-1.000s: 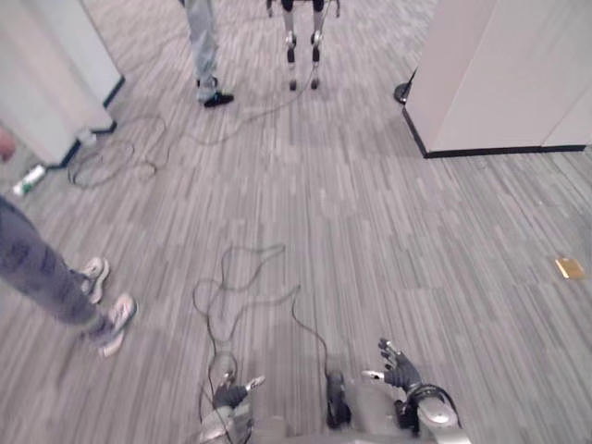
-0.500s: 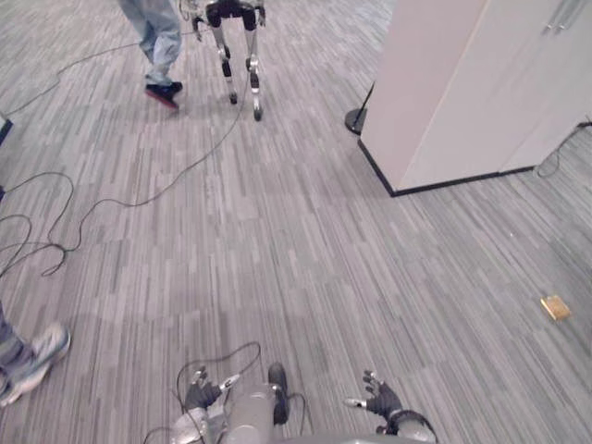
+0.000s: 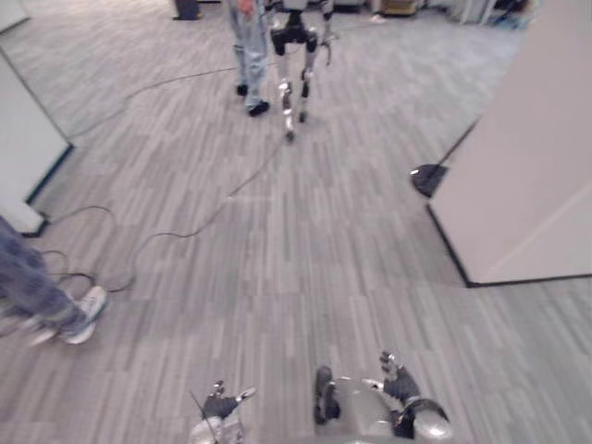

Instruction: Organize washtable

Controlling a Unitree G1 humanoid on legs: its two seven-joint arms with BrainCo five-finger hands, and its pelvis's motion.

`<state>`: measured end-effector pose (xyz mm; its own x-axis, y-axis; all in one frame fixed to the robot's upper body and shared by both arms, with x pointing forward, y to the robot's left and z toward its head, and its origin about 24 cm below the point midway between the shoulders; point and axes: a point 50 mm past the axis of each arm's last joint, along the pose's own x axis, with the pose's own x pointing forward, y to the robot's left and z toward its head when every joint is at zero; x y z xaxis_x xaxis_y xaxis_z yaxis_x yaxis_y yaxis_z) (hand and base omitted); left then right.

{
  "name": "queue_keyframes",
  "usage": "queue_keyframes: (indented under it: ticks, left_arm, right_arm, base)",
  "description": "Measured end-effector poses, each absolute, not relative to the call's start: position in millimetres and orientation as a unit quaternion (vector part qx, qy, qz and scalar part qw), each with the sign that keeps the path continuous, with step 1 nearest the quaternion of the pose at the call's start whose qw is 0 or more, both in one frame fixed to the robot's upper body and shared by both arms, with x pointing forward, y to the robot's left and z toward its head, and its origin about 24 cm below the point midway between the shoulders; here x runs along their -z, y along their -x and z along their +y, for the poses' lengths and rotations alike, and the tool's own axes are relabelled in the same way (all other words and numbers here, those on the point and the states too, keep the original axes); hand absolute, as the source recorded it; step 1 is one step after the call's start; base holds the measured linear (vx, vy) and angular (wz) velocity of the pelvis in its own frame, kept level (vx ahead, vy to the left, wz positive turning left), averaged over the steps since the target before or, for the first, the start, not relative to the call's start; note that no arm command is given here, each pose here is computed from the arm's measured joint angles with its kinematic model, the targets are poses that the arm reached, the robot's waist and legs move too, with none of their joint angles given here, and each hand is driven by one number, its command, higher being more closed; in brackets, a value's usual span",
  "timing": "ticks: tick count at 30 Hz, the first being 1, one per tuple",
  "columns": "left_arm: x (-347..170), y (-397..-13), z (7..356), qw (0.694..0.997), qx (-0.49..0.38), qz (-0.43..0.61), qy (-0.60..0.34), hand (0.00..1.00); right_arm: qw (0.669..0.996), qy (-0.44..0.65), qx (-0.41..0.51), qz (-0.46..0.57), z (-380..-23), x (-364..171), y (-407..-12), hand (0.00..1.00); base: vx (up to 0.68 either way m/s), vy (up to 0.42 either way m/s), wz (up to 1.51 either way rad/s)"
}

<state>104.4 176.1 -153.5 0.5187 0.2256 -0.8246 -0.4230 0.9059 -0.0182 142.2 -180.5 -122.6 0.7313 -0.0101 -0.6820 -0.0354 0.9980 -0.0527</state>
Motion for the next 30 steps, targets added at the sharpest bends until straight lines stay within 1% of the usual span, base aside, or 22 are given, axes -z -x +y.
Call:
queue_keyframes:
  ticks: [1,3,4,5,7,12,14,16,19,21,23,26,30]
  left_arm:
    - [154.6,-99.5,176.8,0.859,-0.201,0.456,0.118,0.0]
    - [149.8,-103.7,187.7,0.866,-0.213,0.439,0.111,0.0]
    - [146.3,-106.2,197.1,0.872,-0.217,0.427,0.101,0.0]
    - [144.1,-107.8,200.6,0.876,-0.22,0.418,0.098,0.0]
    - [142.0,-110.4,200.2,0.88,-0.22,0.408,0.1,0.0]
    - [144.3,-107.7,188.2,0.879,-0.215,0.411,0.114,0.0]
    - [145.2,-106.1,193.7,0.879,-0.211,0.415,0.103,0.0]
    - [144.9,-102.5,206.5,0.877,-0.216,0.42,0.086,0.0]
    - [144.4,-106.4,214.8,0.876,-0.218,0.424,0.077,0.0]
    - [148.7,-100.5,209.4,0.868,-0.214,0.441,0.079,0.0]
    - [150.1,-103.9,200.6,0.872,-0.185,0.448,0.067,0.0]
    - [149.4,-112.5,195.1,0.875,-0.178,0.444,0.072,0.0]
    - [147.6,-116.0,189.8,0.88,-0.173,0.436,0.076,0.0]
  right_arm:
    - [0.929,0.037,-0.006,0.367,-182.8,122.0,-143.7,0.0]
    - [0.924,0.027,-0.006,0.382,-174.9,127.1,-143.1,0.0]
    - [0.918,0.017,-0.013,0.396,-165.2,131.9,-138.5,0.0]
    - [0.915,0.013,-0.027,0.403,-155.9,134.4,-136.3,0.0]
    - [0.915,0.011,-0.036,0.403,-149.9,134.6,-142.3,0.0]
    - [0.904,0.029,-0.03,0.425,-159.9,141.0,-130.6,0.0]
    - [0.896,0.025,-0.028,0.442,-157.4,146.0,-120.8,0.0]
    - [0.883,0.005,-0.016,0.47,-155.6,153.3,-100.5,0.0]
    - [0.894,-0.014,-0.018,0.448,-151.8,148.9,-110.6,0.0]
    - [0.904,-0.005,-0.02,0.426,-155.4,143.5,-118.4,0.0]
    - [0.907,0.009,-0.005,0.421,-166.7,141.4,-121.2,0.0]
    - [0.915,0.006,0.009,0.402,-168.8,136.2,-128.1,0.0]
    - [0.914,0.002,0.006,0.406,-163.6,136.4,-123.9,0.0]
  base:
    - [0.96,-0.04,-0.55]
    - [0.76,-0.082,-0.58]
    - [0.71,-0.085,-1.02]
    - [0.7,-0.05,-1.17]
    - [0.66,0.057,-1.02]
    - [0.83,0.297,-1.0]
    - [0.92,0.471,-0.27]
    - [0.79,0.39,0.25]
    - [0.67,0.287,0.43]
    - [0.58,0.204,0.04]
    - [0.62,0.178,0.13]
    - [0.6,0.05,0.57]
    - [0.73,-0.07,1.02]
